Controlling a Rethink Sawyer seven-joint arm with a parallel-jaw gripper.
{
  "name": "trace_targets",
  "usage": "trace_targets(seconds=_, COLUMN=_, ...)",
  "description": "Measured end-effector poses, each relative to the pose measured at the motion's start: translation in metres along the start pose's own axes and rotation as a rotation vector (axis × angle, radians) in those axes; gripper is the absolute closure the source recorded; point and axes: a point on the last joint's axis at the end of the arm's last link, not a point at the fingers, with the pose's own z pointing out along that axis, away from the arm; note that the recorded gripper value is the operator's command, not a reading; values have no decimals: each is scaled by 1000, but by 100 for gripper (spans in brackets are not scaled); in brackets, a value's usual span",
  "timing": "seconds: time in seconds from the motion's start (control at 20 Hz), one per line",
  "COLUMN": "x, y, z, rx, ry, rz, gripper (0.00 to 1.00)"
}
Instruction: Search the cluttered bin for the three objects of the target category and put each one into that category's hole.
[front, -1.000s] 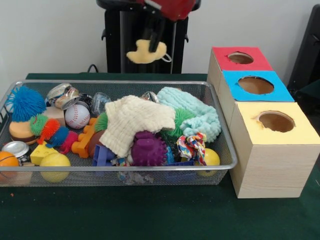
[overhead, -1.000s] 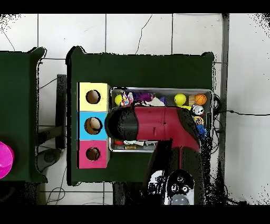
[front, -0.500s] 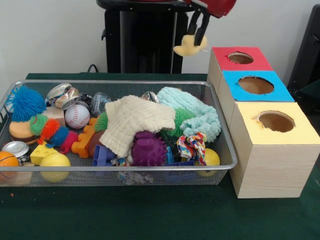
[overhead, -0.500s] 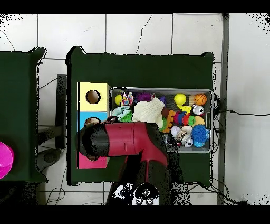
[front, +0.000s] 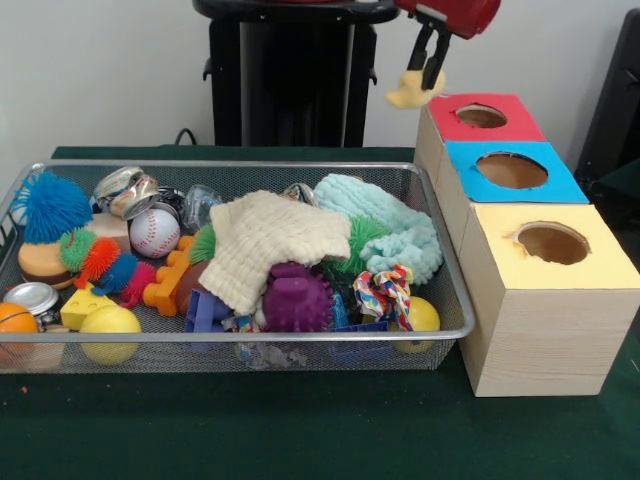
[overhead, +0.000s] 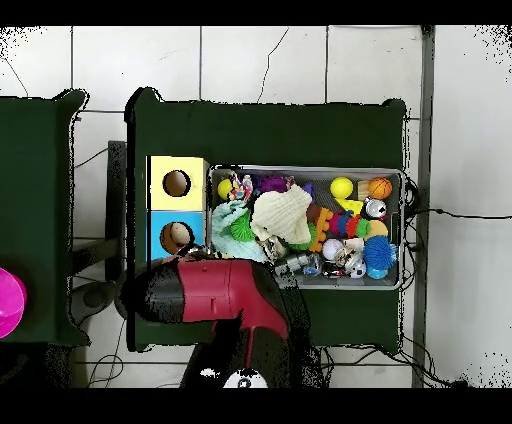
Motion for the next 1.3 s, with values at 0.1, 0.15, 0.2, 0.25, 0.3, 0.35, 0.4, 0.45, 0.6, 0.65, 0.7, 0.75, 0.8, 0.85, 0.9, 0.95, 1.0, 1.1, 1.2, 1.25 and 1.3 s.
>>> trace_targets(seconds=0.1, x=7, y=0, z=1, rx=1, ry=6, rz=4, gripper=100)
trace_targets(seconds=0.15, x=14, y=0, z=1, rx=3, ry=14, rz=9, gripper=100)
trace_targets(seconds=0.2, x=17, y=0, z=1, rx=4, ry=16, rz=11, gripper=100)
trace_targets(seconds=0.25, x=19, y=0, z=1, rx=5, ry=17, rz=12, gripper=100)
trace_targets(seconds=0.3, x=23, y=1, z=2, rx=6, ry=19, rz=17, gripper=100)
trace_targets(seconds=0.35, x=27, y=3, z=2, rx=6, ry=21, rz=23, gripper=100)
trace_targets(seconds=0.4, x=29, y=4, z=3, rx=6, ry=23, rz=29, gripper=100)
trace_targets(seconds=0.45, x=32, y=6, z=4, rx=6, ry=25, rz=34, gripper=100)
trace_targets(seconds=0.6, x=42, y=11, z=8, rx=5, ry=34, rz=54, gripper=100)
trace_targets(seconds=0.65, x=45, y=12, z=9, rx=5, ry=36, rz=57, gripper=100)
trace_targets(seconds=0.7, x=48, y=13, z=10, rx=6, ry=38, rz=61, gripper=100)
trace_targets(seconds=0.75, x=56, y=16, z=13, rx=7, ry=44, rz=73, gripper=100)
trace_targets(seconds=0.8, x=59, y=17, z=15, rx=8, ry=48, rz=82, gripper=100)
trace_targets(seconds=0.85, x=65, y=19, z=19, rx=11, ry=53, rz=93, gripper=100)
trace_targets(seconds=0.9, x=69, y=20, z=21, rx=13, ry=57, rz=99, gripper=100)
trace_targets(seconds=0.95, x=73, y=22, z=23, rx=15, ry=61, rz=105, gripper=100)
trace_targets(seconds=1.0, x=75, y=23, z=25, rx=16, ry=64, rz=110, gripper=100)
trace_targets(seconds=1.1, x=81, y=28, z=28, rx=16, ry=68, rz=117, gripper=100)
trace_targets(seconds=1.2, x=85, y=31, z=30, rx=16, ry=71, rz=123, gripper=100)
trace_targets(seconds=1.25, x=88, y=34, z=31, rx=15, ry=73, rz=126, gripper=100)
trace_targets(seconds=1.3, x=93, y=38, z=32, rx=14, ry=78, rz=133, gripper=100)
